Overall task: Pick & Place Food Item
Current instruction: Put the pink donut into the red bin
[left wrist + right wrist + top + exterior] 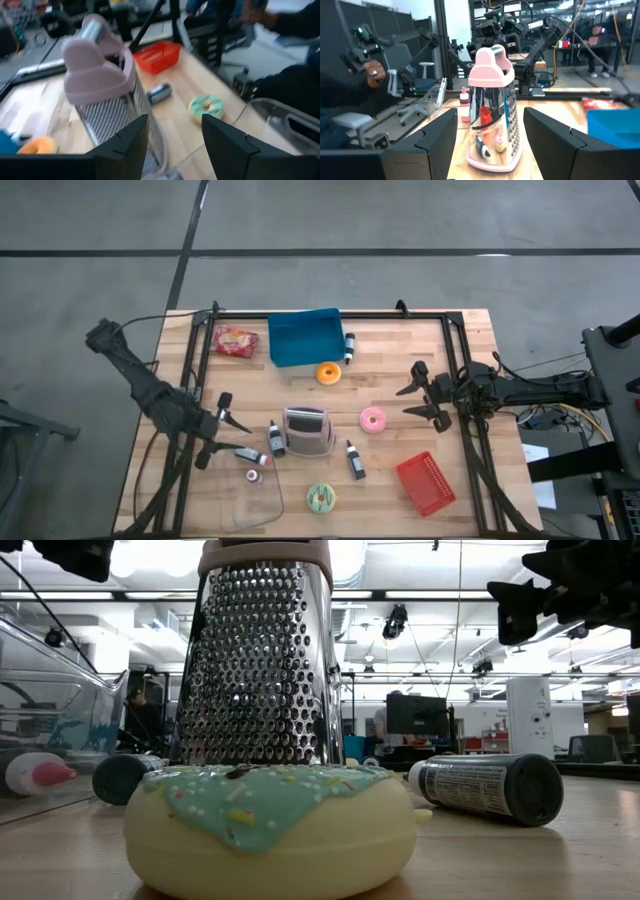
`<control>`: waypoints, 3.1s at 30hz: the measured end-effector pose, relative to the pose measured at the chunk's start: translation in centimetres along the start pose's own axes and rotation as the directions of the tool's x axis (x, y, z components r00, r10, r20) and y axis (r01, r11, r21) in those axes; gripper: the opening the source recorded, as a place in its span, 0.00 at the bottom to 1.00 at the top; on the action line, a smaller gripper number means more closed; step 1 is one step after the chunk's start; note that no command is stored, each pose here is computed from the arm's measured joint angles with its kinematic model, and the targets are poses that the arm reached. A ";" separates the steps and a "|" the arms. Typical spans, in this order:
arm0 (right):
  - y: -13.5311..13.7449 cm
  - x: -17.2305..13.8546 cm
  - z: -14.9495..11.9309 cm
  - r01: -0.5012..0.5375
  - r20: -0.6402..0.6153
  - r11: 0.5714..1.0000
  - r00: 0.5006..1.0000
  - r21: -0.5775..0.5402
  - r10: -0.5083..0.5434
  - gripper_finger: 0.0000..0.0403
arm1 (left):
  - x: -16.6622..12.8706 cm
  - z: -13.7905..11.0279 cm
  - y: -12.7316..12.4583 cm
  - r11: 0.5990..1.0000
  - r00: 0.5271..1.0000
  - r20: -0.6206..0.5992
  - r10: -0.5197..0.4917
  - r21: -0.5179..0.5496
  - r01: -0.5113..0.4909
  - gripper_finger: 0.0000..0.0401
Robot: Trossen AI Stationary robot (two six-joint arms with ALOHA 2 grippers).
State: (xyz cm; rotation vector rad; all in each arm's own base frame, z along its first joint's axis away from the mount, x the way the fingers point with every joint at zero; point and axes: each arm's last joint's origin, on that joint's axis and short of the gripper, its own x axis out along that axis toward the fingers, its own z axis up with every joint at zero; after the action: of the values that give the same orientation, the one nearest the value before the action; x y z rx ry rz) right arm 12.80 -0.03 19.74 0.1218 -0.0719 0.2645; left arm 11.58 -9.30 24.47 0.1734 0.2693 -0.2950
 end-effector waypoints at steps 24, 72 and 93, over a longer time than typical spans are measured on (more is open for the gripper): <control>0.5 0.1 0.0 -0.204 -0.019 0.979 0.979 -0.019 0.204 0.56 | -0.4 -5.4 0.5 0.998 0.962 0.274 0.014 0.057 -0.031 0.46; -4.2 -1.9 -0.8 -0.068 0.049 0.990 0.996 -0.120 0.074 0.56 | 0.8 -5.6 3.9 0.951 0.917 0.256 0.307 -0.059 -0.302 0.44; -4.8 -2.0 -0.9 0.124 0.068 0.988 0.991 -0.096 -0.118 0.56 | 1.8 -6.5 5.0 0.893 0.883 0.147 0.446 -0.009 -0.449 0.44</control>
State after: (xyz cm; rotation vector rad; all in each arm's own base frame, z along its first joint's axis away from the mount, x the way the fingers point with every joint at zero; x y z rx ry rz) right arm 12.23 -4.96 18.12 0.0348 -0.1387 0.1357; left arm 13.29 -3.69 18.47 0.2322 0.0745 0.1510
